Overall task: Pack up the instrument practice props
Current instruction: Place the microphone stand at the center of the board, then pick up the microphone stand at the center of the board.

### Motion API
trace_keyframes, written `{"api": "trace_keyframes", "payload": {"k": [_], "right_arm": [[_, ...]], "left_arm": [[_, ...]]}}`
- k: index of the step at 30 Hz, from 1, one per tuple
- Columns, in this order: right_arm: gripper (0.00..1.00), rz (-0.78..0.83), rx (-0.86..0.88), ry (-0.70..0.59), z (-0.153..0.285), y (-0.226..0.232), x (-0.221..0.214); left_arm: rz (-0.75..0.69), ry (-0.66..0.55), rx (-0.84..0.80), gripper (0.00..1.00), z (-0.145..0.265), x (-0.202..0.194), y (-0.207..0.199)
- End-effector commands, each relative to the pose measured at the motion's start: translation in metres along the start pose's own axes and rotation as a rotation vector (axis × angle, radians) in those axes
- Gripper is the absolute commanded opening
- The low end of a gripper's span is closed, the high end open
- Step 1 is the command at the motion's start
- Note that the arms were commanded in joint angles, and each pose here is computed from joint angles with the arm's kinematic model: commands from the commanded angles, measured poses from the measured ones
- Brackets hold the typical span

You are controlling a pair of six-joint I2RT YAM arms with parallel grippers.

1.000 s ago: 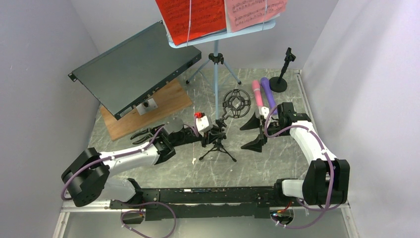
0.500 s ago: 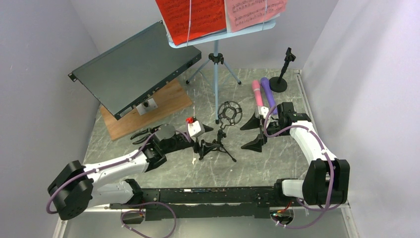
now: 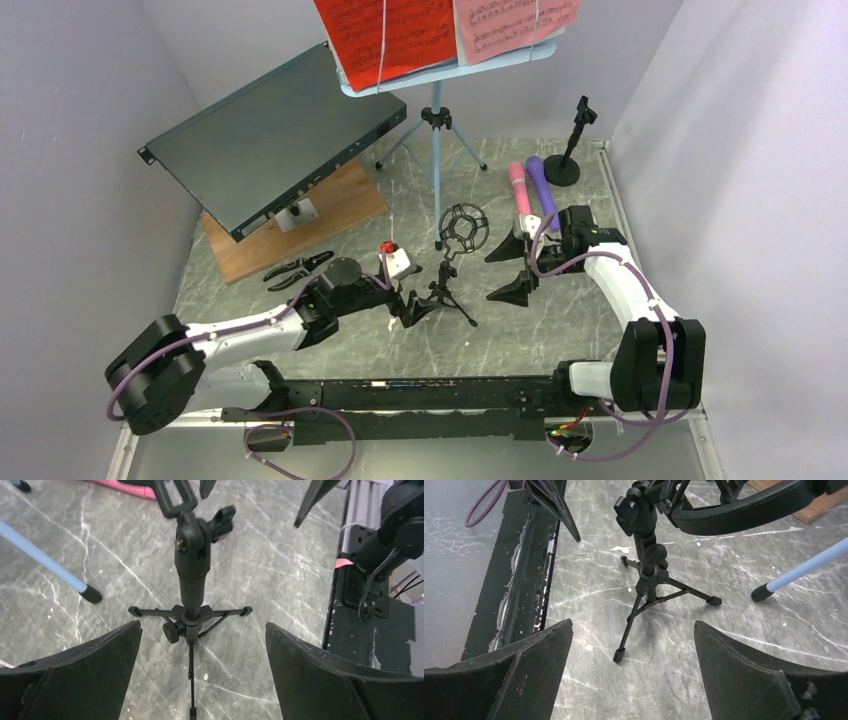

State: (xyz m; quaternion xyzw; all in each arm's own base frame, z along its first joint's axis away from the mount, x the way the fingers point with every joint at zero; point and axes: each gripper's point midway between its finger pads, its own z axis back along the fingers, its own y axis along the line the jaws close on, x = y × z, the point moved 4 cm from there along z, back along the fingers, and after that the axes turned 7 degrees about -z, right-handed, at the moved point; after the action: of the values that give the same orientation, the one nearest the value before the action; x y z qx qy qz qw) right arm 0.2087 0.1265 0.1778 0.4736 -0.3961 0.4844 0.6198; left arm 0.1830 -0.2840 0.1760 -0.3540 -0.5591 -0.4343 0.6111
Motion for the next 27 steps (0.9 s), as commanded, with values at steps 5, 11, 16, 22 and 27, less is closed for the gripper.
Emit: {"api": "trace_keyframes", "payload": {"k": [5, 11, 16, 22, 27], "right_arm": [[0.94, 0.032, 0.006, -0.002, -0.003, -0.003, -0.001], [0.94, 0.030, 0.010, 0.006, -0.005, -0.004, -0.003], [0.94, 0.028, 0.013, 0.011, -0.006, -0.004, -0.004], [0.94, 0.023, 0.014, 0.009, -0.006, -0.005, -0.003], [0.93, 0.021, 0.015, 0.010, -0.006, -0.005, -0.004]], "left_arm": [[0.029, -0.084, 0.020, 0.98, -0.035, 0.018, 0.012], [0.043, -0.127, 0.016, 0.86, -0.043, 0.021, 0.013], [0.041, -0.141, 0.011, 0.75, -0.046, 0.025, 0.013], [0.037, -0.144, -0.010, 0.55, -0.049, 0.028, 0.012], [0.030, -0.130, -0.021, 0.46, -0.053, 0.028, 0.012]]}}
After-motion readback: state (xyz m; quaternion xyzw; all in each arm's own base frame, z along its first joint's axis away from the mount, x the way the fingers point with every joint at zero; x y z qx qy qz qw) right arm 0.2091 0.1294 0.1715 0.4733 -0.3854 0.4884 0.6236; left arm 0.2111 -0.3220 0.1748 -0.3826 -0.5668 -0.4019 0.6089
